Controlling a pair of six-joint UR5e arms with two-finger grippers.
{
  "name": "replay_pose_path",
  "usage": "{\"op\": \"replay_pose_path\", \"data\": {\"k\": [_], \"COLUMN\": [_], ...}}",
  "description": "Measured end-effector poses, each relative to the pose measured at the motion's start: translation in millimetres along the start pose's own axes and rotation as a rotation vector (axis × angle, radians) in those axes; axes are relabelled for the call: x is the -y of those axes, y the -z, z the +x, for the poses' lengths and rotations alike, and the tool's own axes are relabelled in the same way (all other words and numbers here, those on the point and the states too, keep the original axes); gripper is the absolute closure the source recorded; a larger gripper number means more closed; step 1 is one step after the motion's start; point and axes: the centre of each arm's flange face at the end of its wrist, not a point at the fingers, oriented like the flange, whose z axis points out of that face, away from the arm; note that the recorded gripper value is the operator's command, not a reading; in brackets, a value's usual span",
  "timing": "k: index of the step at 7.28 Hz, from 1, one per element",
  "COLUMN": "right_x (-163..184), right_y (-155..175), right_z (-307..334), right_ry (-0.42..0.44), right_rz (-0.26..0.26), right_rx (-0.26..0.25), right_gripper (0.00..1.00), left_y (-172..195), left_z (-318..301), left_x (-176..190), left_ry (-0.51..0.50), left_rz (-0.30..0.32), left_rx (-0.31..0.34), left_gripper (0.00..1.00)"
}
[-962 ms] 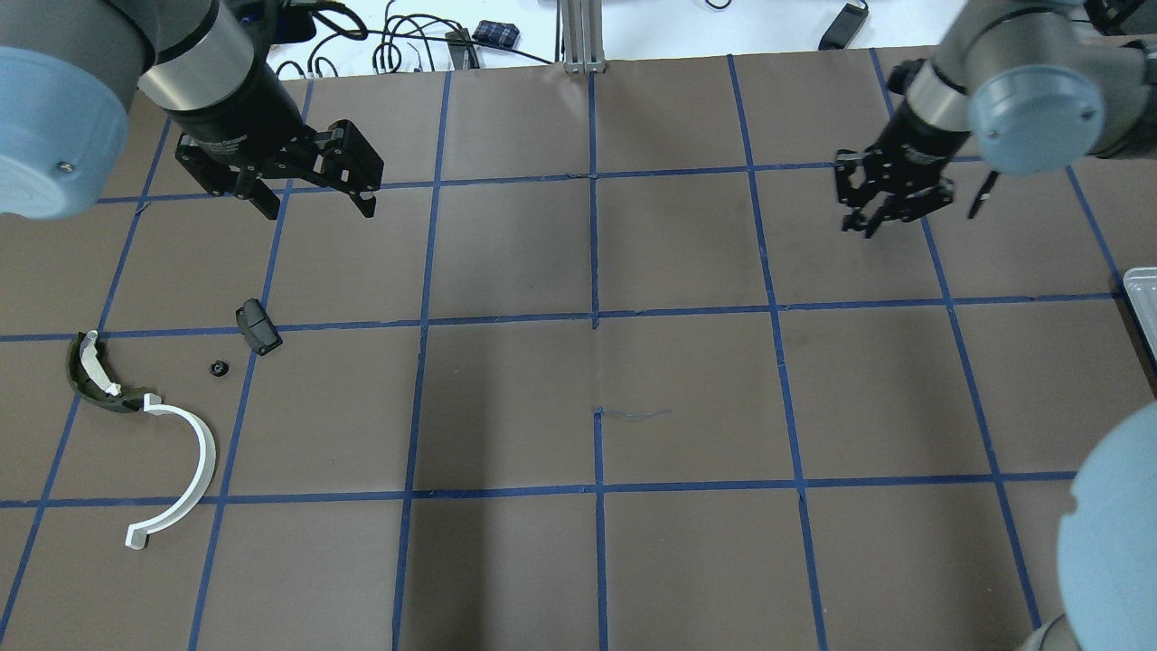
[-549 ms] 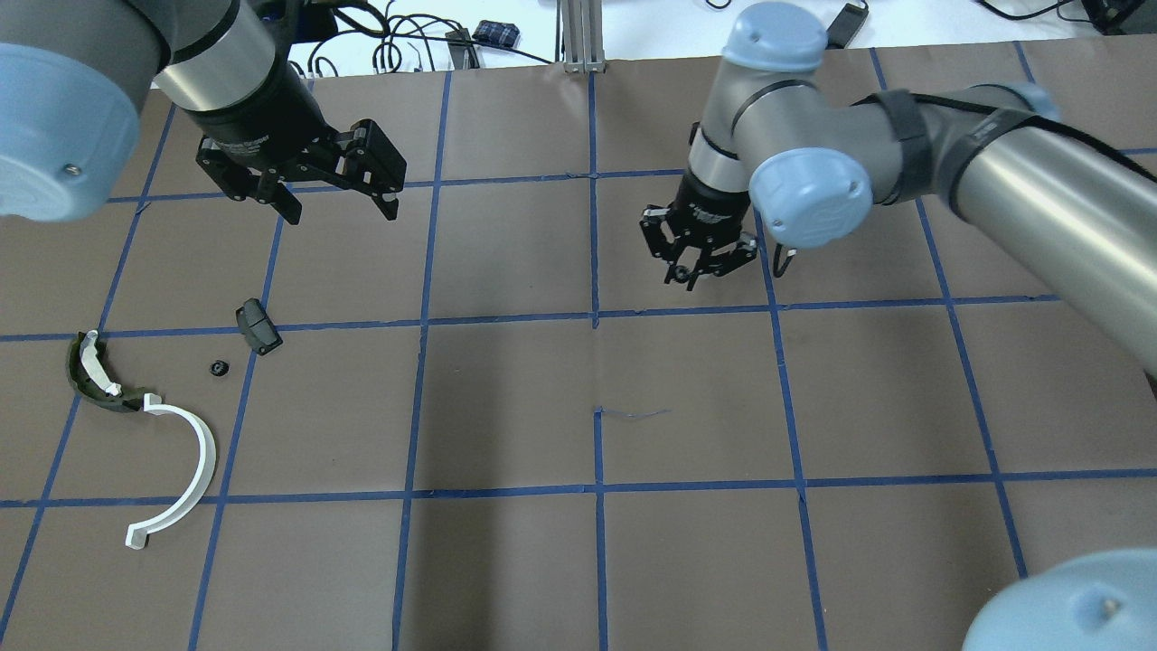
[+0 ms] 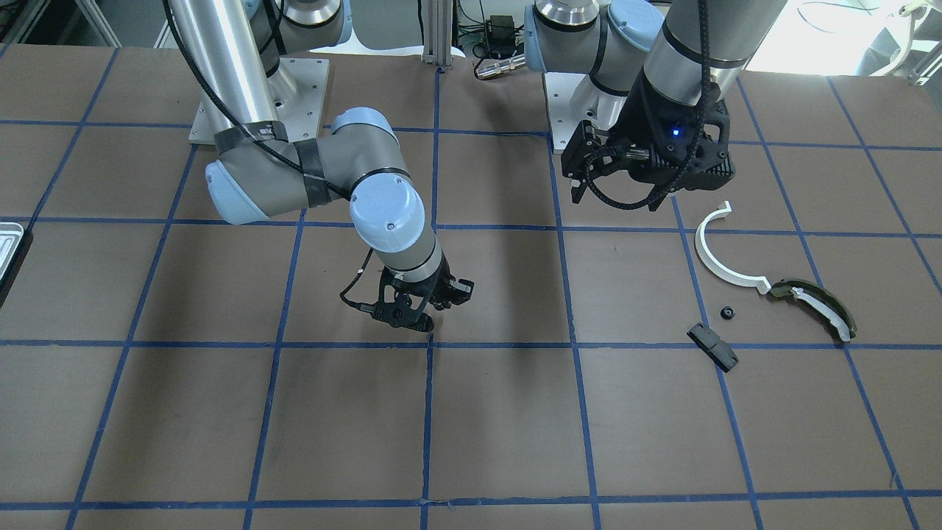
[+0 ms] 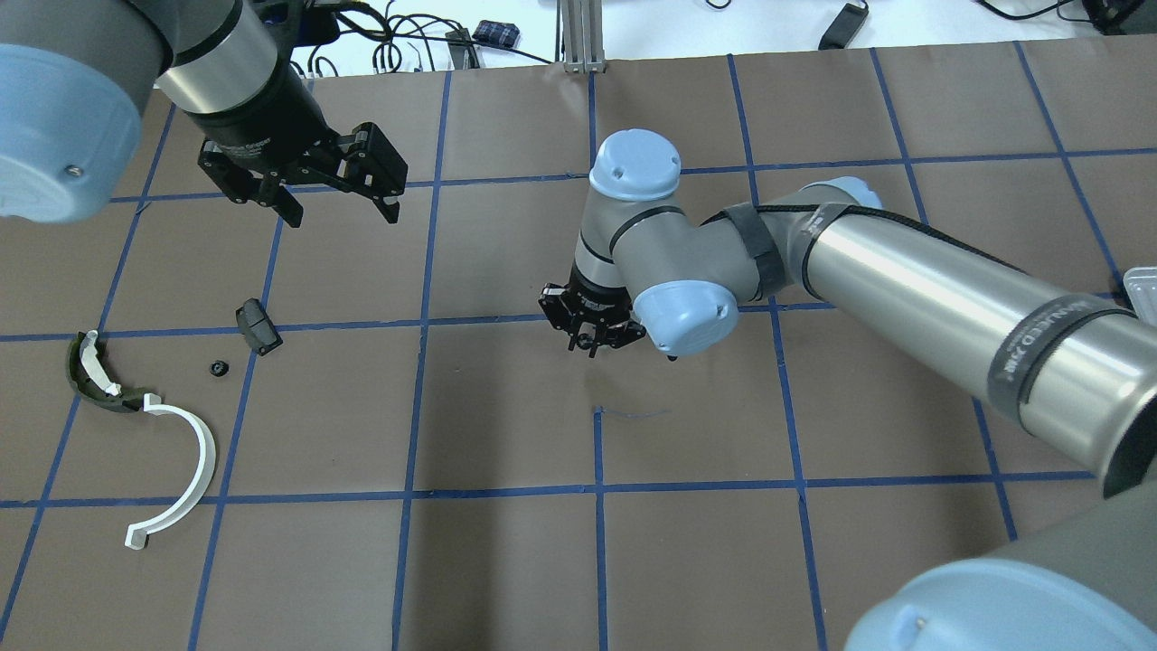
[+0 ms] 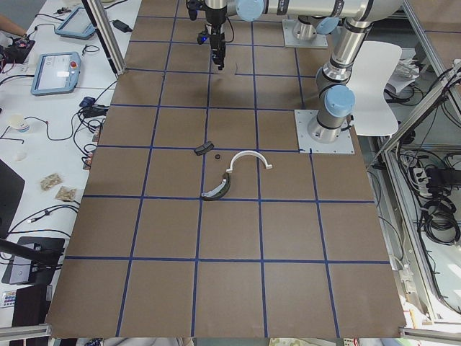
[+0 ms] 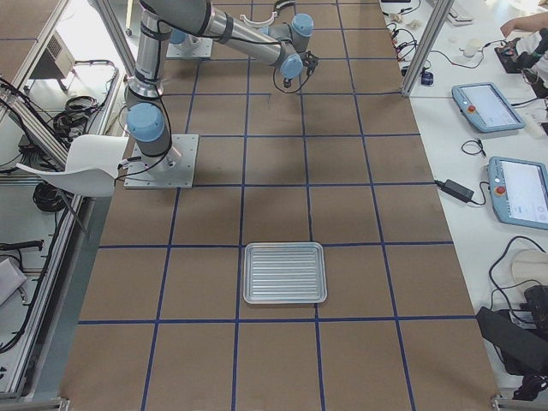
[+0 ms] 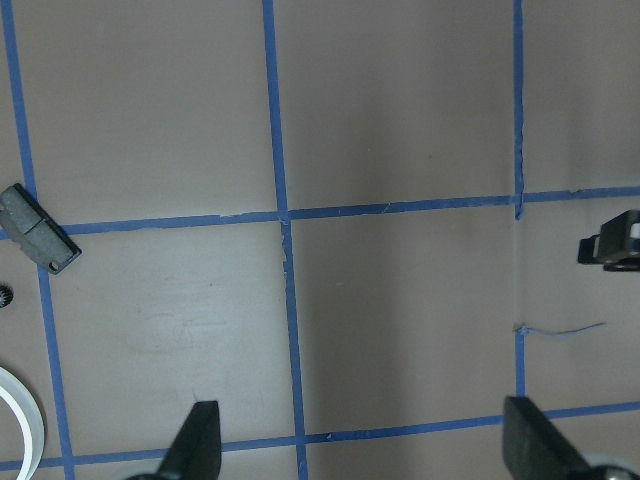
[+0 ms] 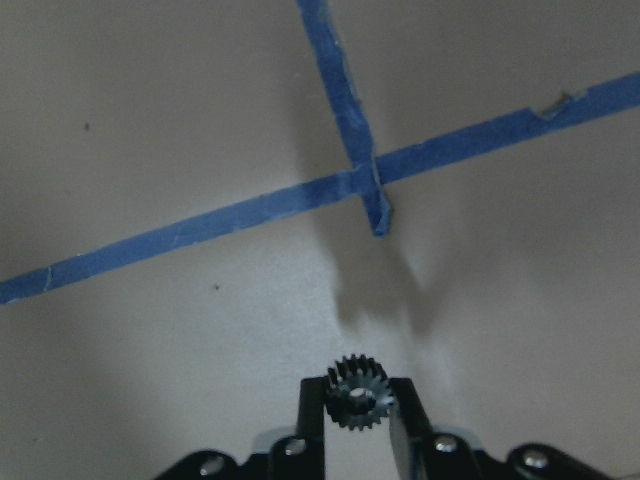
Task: Place bearing gear from tray to pile
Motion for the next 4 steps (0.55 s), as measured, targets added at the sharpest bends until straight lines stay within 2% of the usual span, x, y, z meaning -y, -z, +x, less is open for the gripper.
{"op": "replay_pose_path", "data": {"k": [1, 2, 4], "right_x": [-8.8, -13.4, -11.0], "right_y": [-9.7, -12.7, -5.5], "right_z": [-8.1, -11.0, -9.7], "right_ry": [-0.002, -0.004, -0.004], "right_rz": [0.003, 0.004, 0.032], "right_rx": [0.001, -0.003, -0.019], "right_gripper": [0.37, 0.00, 0.00], "left_y": [-0.4, -1.1, -3.6], "left_z": [-0.1, -0.2, -0.8], "left_x": [-0.3, -0.2, 1.1], "left_ry": [0.000, 0.000, 0.002], "left_rz": [-0.003, -0.006, -0.011], "left_rx": [0.001, 0.001, 0.001], "left_gripper": [0.00, 0.00, 0.00]}}
